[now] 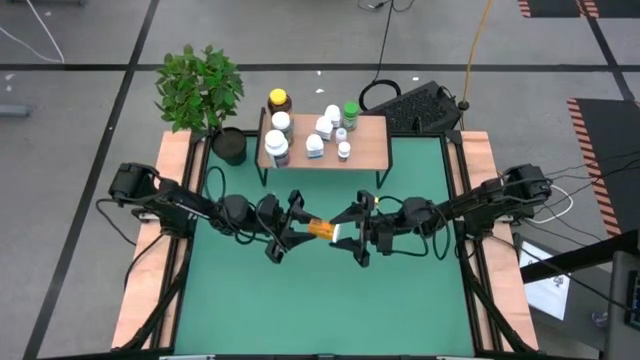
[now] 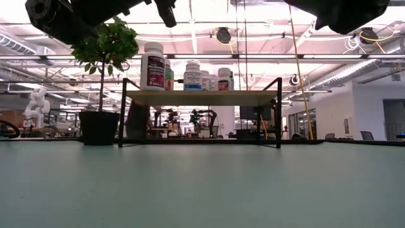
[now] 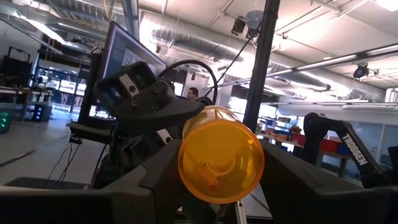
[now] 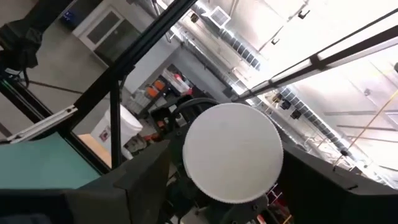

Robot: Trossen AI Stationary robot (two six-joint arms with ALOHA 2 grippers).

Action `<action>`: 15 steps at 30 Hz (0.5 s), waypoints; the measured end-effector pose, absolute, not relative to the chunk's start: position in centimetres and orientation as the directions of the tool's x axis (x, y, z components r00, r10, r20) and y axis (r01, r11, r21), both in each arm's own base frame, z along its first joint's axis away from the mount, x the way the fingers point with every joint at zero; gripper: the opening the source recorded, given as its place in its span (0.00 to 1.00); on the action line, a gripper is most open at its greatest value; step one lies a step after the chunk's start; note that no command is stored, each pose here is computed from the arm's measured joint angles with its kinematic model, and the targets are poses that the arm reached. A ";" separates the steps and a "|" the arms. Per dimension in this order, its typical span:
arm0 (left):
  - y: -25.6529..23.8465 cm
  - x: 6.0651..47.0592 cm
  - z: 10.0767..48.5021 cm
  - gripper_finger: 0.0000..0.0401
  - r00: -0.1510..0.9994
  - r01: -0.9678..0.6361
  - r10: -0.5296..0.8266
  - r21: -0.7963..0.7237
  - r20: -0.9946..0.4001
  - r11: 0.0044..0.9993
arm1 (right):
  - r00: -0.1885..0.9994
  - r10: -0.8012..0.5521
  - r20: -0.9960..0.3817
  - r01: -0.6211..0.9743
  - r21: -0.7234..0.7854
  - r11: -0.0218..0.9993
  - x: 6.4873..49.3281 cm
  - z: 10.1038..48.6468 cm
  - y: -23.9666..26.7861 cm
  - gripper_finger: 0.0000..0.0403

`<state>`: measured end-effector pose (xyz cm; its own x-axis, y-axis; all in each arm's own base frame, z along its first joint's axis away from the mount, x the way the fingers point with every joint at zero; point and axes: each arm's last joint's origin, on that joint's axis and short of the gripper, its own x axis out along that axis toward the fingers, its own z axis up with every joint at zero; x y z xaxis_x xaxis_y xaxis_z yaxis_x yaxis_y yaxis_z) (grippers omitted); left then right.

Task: Pick and place medicine bottles onto shelf by color
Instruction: Put the orange capsule bottle on the shelf

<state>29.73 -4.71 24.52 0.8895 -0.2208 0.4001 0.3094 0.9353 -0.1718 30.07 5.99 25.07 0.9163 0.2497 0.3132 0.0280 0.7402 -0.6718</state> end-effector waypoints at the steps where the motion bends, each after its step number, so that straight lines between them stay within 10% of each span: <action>1: -4.7 29.7 24.5 0.47 0.890 0.309 -0.221 -0.172 0.399 0.935 | 0.916 0.249 0.315 0.030 -0.672 0.740 30.1 25.1 6.0 0.64; 7: -4.7 29.8 24.5 0.48 0.892 0.307 -0.221 -0.170 0.393 0.936 | 0.915 0.248 0.318 0.024 -0.656 0.754 30.1 25.1 6.0 0.48; 15: -5.0 30.0 23.8 0.54 0.920 0.289 -0.226 -0.164 0.320 0.943 | 0.927 0.228 0.300 0.011 -0.627 0.779 30.1 24.9 6.0 0.51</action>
<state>29.98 -5.04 23.81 0.9201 -0.2261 0.3199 0.2888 0.9432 -0.1641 30.08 5.98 24.85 0.9265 0.2276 0.2995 0.0113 0.7790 -0.6270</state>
